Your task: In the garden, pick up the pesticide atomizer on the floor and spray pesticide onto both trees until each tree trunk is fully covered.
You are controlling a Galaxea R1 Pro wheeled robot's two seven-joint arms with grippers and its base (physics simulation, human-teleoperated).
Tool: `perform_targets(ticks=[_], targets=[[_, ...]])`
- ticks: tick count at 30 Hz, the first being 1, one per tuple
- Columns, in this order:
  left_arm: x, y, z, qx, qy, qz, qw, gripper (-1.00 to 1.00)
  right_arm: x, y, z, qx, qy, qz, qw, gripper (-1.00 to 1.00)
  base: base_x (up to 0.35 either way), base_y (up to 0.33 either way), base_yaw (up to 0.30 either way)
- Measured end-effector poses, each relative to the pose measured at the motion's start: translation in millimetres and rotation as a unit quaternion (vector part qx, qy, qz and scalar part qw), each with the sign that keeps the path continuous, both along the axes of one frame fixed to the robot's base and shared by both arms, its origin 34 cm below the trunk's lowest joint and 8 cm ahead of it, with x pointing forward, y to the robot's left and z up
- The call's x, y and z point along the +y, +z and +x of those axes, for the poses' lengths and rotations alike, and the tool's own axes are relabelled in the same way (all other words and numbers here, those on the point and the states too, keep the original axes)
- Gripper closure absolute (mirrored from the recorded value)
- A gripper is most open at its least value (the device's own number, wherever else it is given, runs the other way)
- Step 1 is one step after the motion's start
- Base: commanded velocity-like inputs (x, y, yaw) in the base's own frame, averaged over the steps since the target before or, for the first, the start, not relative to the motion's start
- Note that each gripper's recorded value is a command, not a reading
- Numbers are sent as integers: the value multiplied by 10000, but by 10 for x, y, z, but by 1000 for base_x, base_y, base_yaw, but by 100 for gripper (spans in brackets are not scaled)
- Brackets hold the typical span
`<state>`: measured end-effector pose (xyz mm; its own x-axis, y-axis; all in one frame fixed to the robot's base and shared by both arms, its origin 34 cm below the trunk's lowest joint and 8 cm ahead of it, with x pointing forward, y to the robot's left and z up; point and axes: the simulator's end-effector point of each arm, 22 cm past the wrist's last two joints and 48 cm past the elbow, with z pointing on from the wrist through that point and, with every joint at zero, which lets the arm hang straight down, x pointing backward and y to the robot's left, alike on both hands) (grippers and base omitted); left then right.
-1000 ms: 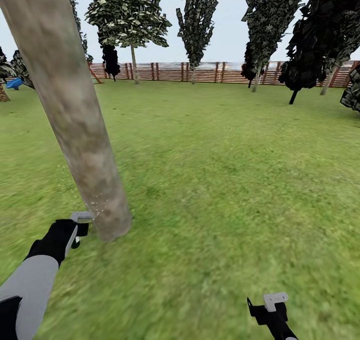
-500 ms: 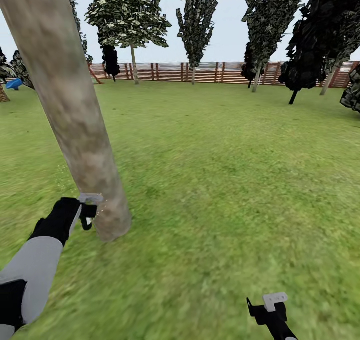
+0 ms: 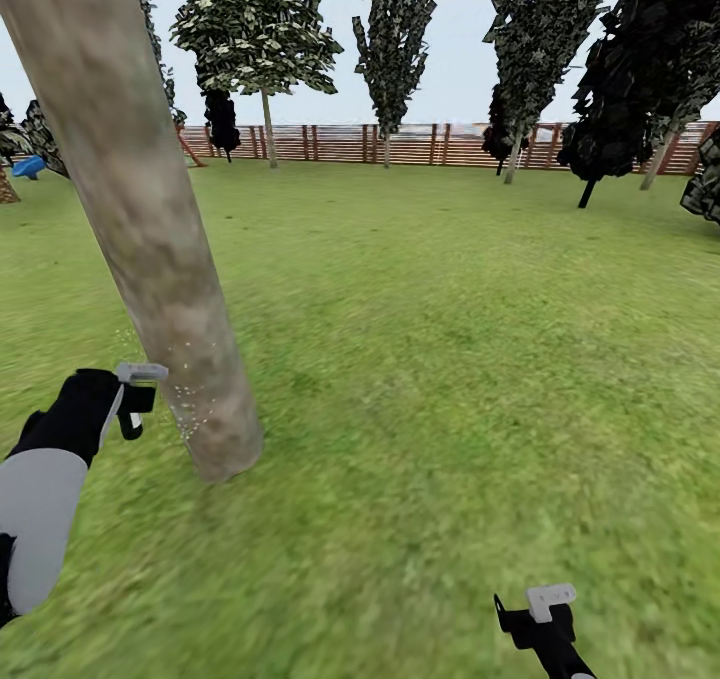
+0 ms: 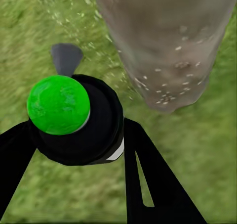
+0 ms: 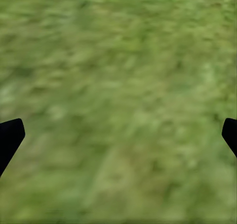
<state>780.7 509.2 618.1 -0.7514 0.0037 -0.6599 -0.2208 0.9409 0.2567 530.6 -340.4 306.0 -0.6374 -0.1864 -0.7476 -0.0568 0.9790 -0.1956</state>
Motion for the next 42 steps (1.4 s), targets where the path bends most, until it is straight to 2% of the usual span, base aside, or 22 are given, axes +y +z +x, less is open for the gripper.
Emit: perform_targets(ticks=[4, 6, 9, 10, 12, 18, 30, 42], targets=[[-85, -72, 0, 36, -39, -86, 9999, 100, 0, -1, -2, 1, 1, -1, 10000, -100, 0, 0, 0], [-223, -109, 33, 41, -108, -167, 9998, 100, -1, -1, -2, 1, -1, -2, 10000, -100, 0, 0, 0], [-539, -179, 103, 47, -270, -331, 9991, 100, -1, 0, 0, 0, -1, -1, 10000, -100, 0, 0, 0], [-553, -180, 106, 55, -284, -310, 9991, 100, 0, 1, 1, -1, 1, -1, 10000, -100, 0, 0, 0], [-564, -184, 108, 57, -297, -299, 9991, 100, 0, 0, -1, 1, 1, -1, 10000, -100, 0, 0, 0], [-587, -562, -132, 346, -302, -316, 9984, 100, 0, -1, -2, 2, 1, 0, 10000, -100, 0, -67, 0], [-557, -586, -160, 378, -254, -270, 9986, 100, 0, 0, 0, 0, 2, -1, 10000, -100, 102, -263, 7], [-543, -674, -230, 462, -230, -245, 9984, 100, 12, -2, 0, 0, 4, 7, 10000, -100, 20, -270, 223]])
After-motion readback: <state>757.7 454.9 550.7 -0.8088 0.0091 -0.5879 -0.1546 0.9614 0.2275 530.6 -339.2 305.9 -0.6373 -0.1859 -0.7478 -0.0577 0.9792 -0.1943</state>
